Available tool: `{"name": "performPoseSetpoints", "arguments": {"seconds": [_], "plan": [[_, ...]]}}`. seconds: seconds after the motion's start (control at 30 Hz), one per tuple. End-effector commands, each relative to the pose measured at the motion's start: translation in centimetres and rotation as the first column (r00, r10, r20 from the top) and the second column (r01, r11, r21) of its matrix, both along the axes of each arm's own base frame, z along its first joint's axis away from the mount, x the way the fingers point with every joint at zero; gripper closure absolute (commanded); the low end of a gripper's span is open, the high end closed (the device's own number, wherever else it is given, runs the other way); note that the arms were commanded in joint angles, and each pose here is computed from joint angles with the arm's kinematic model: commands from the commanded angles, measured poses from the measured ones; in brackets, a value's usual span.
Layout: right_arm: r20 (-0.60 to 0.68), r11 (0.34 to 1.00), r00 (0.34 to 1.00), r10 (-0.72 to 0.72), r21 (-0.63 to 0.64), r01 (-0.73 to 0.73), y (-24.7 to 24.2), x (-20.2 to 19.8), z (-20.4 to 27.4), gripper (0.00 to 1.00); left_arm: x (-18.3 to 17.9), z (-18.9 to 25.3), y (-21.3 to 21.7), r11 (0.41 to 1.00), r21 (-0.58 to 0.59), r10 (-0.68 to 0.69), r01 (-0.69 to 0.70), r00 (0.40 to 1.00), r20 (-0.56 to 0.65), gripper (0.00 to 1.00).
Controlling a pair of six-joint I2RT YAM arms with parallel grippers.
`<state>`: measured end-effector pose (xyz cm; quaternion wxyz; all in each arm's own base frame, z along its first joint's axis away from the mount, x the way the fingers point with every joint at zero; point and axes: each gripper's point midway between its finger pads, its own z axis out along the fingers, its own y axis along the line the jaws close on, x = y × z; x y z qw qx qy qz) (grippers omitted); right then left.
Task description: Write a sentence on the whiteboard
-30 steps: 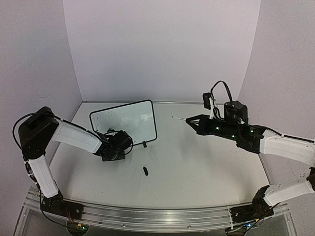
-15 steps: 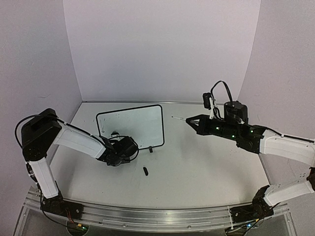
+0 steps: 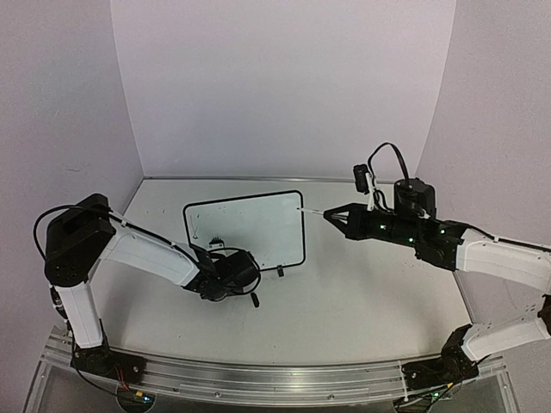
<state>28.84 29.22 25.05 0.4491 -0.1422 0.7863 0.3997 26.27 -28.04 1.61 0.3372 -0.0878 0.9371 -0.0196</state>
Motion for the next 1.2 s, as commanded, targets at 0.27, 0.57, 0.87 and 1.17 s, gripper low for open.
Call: {"name": "performPoseSetpoints", "arguments": {"seconds": [0.27,0.57,0.87,1.17], "plan": [[0.017,0.954,0.959,0.282,0.100,-0.282,1.3,-5.8,3.8,1.00,-2.8,6.8,-1.5,0.977,-0.119,-0.176,0.176,0.984,0.014,0.23],[-0.056,0.907,0.912,0.407,0.137,-0.397,1.2,-7.1,5.1,1.00,-7.7,16.0,-4.1,0.720,-0.312,-0.584,0.619,0.784,0.209,0.17],[-0.146,0.852,0.845,0.515,0.194,-0.486,2.2,-9.2,5.6,1.00,-12.2,28.4,-7.3,0.267,-0.461,-0.707,0.846,0.497,0.503,0.03],[-0.110,0.769,0.769,0.630,0.227,-0.597,5.2,-12.3,7.3,1.00,-13.3,33.4,-10.5,-0.010,-0.467,-0.690,0.884,0.332,0.643,0.00]]}}
